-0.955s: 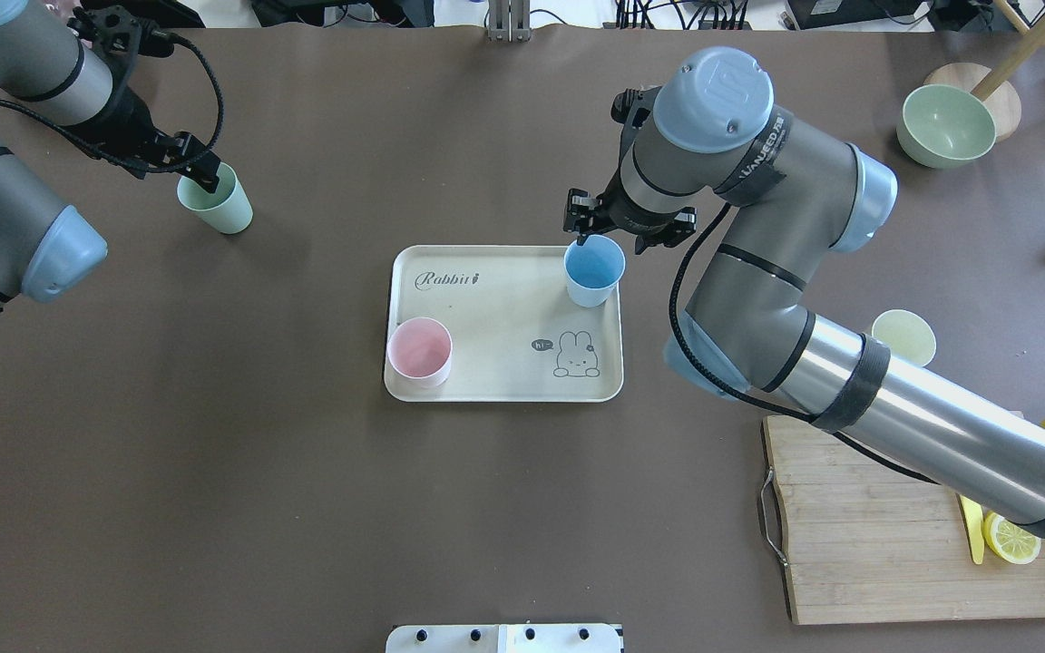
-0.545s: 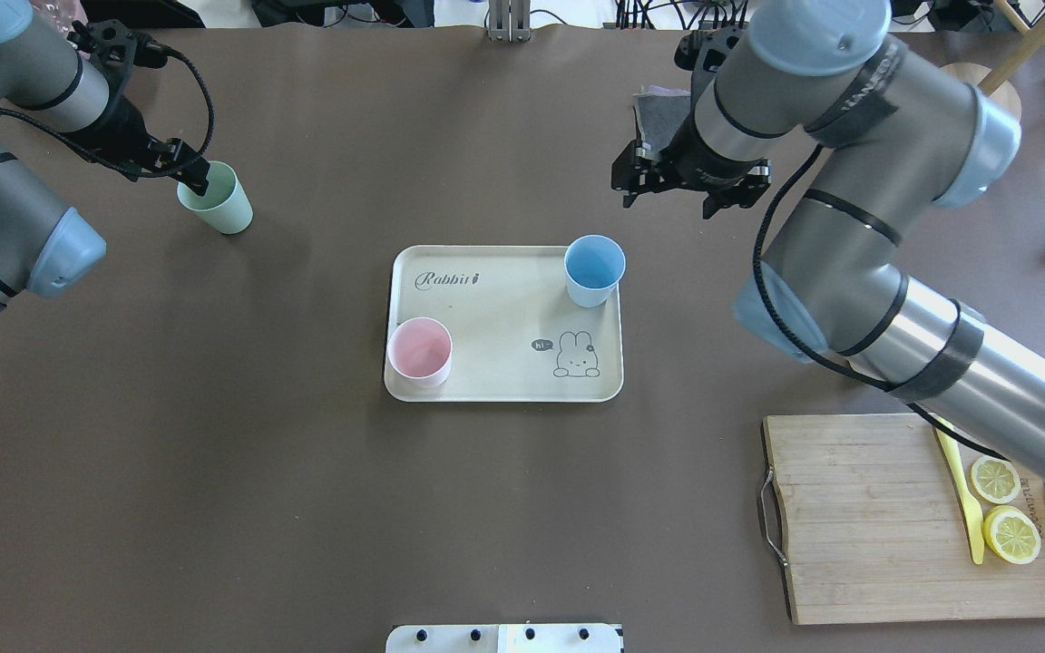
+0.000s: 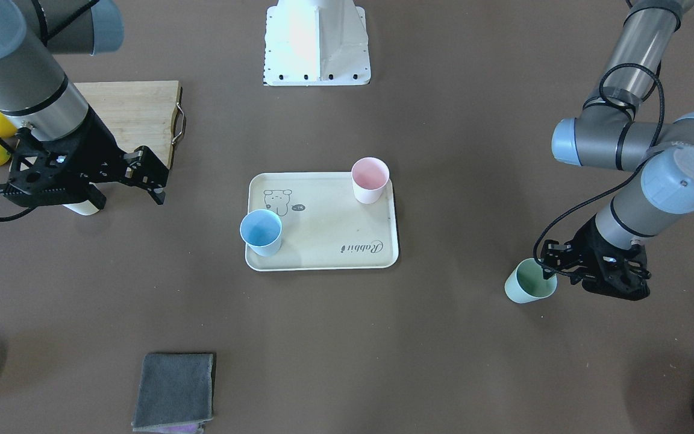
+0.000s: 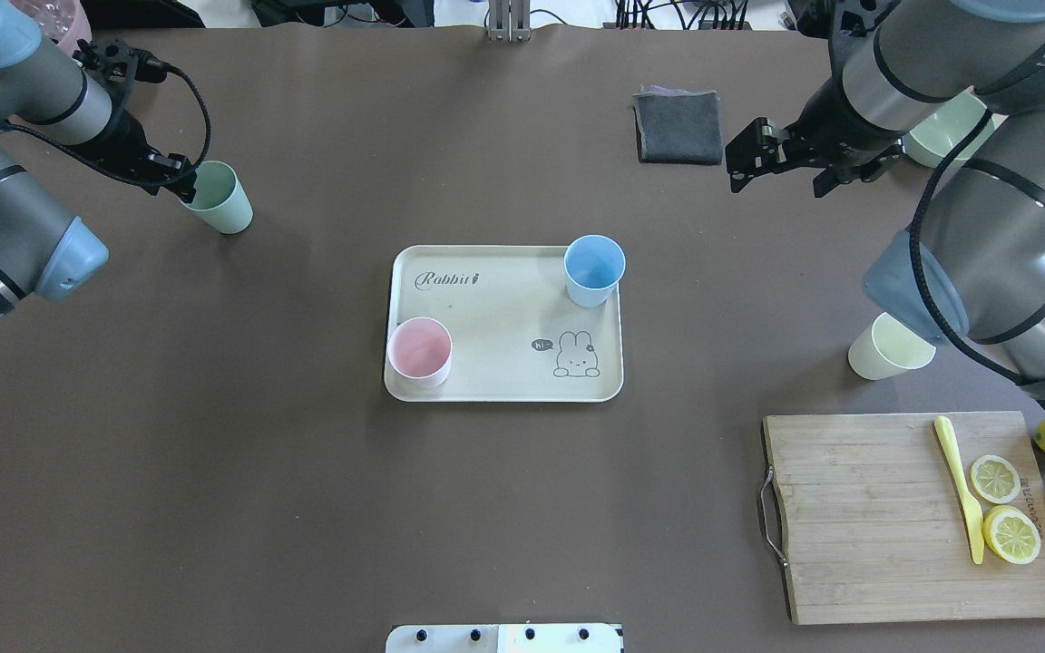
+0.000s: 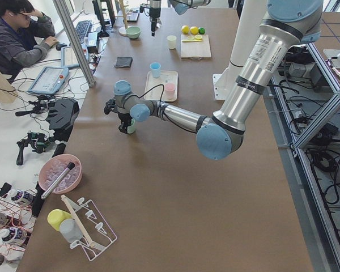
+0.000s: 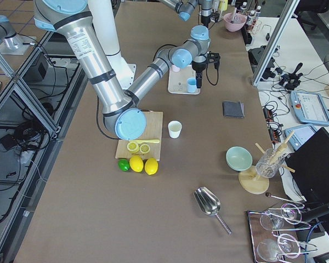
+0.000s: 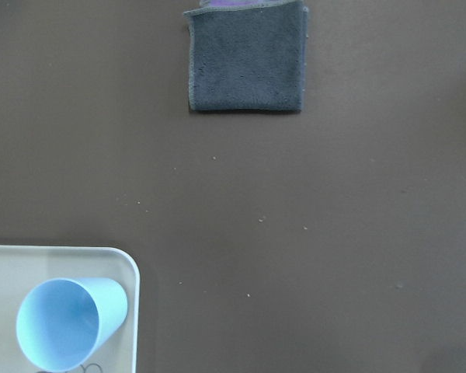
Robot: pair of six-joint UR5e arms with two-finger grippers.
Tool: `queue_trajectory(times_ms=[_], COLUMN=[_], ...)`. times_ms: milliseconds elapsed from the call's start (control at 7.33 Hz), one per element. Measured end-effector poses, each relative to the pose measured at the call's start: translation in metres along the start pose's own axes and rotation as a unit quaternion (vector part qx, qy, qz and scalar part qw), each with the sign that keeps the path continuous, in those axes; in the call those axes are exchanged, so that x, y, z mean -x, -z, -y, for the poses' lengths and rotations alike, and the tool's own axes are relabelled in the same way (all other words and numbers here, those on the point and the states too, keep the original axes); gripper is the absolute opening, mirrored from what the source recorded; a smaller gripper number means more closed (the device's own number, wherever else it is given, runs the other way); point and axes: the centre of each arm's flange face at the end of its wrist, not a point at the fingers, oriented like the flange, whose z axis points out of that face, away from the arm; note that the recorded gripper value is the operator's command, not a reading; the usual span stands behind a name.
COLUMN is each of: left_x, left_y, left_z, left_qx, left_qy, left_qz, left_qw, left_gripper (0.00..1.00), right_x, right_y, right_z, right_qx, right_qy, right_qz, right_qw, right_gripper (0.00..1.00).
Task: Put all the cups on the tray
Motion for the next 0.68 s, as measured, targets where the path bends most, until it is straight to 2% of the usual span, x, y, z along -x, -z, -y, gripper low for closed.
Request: queue_trajectory(times_ms=[136, 409, 682], left_x=[-0.001, -0.015, -0.038], left_y=[-0.003, 0.004, 0.02], left_z=[0.0, 0.007, 0.02], left_qx=[-0.001, -0.007, -0.018], left_qy=[-0.001, -0.004, 0.009], left_qz=[-0.002, -0.01, -0.021], left_qw=[1.0, 0.9999, 0.9996], left_gripper=[0.0, 0.0, 0.0], right_x=[-0.021, -0.072, -0.126], right_y=[0.006, 0.013, 0.008], right_z=[0.001, -0.002, -0.017], right_qx=[0.001, 0.008, 0.022], right_qy=[0.007, 0.03, 0.046], right_qz=[-0.001, -0.007, -0.023], right_qw=[1.0, 0.9995, 0.9985], right_gripper=[1.0, 1.0, 0.99])
